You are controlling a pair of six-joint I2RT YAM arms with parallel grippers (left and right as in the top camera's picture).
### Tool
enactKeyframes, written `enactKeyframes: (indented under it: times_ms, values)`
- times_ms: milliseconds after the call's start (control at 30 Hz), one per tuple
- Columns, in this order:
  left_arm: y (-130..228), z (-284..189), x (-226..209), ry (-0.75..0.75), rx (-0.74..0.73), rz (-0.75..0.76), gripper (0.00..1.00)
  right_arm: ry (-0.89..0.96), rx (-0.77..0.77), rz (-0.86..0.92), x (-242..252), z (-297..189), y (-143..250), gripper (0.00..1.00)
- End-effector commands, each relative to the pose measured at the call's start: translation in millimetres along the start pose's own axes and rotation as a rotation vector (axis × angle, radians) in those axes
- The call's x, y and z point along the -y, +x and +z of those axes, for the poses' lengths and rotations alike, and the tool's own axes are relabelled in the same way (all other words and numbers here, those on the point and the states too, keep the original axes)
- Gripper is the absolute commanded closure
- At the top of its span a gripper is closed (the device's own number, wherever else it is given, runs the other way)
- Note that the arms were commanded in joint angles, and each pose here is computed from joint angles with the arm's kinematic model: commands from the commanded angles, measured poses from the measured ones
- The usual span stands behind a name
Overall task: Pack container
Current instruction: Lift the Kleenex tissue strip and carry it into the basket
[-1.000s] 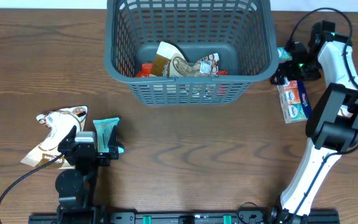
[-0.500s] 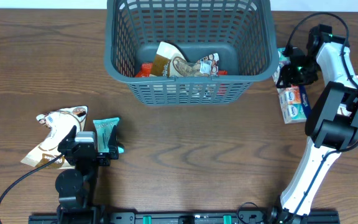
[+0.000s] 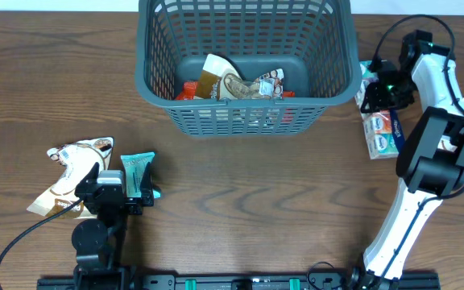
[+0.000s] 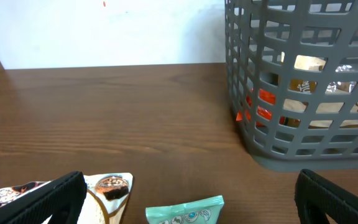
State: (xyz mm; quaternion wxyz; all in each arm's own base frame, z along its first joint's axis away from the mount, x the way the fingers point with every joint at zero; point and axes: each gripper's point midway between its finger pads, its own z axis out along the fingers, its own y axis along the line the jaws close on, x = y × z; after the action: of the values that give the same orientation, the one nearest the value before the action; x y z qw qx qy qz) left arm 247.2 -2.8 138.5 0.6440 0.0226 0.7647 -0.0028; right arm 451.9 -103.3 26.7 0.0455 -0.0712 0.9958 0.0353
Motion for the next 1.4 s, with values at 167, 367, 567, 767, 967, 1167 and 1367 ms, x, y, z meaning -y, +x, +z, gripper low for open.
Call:
enactKeyframes:
  times_ms: [167,367,567,767,967,1167,1367]
  values:
    - [15.8,1.0,5.7,0.030,-0.048,-0.012,0.01,0.171,0.465,-0.010,-5.6,-202.3,-49.3,0.99]
    - [15.8,1.0,5.7,0.030,-0.048,-0.012,0.02,0.223,0.735,-0.147,-59.7,-310.0,-54.4,0.99]
    - [15.8,1.0,5.7,0.030,-0.048,-0.012,0.01,0.252,0.980,-0.527,-158.9,-386.4,-57.6,0.99]
    - [15.8,1.0,5.7,0.030,-0.048,-0.012,0.01,0.214,1.000,-1.068,-270.8,-379.0,-41.7,0.99]
    - [15.9,1.0,5.7,0.030,-0.049,-0.012,0.01,0.154,0.858,-1.476,-329.7,-327.9,-15.9,0.99]
    - [15.8,1.0,5.7,0.030,-0.048,-0.013,0.01,0.121,0.738,-1.527,-332.5,-280.3,-29.9,0.99]
    - [15.8,1.0,5.7,0.030,-0.048,-0.013,0.01,0.099,0.677,-1.518,-323.3,-228.3,-65.6,0.99]
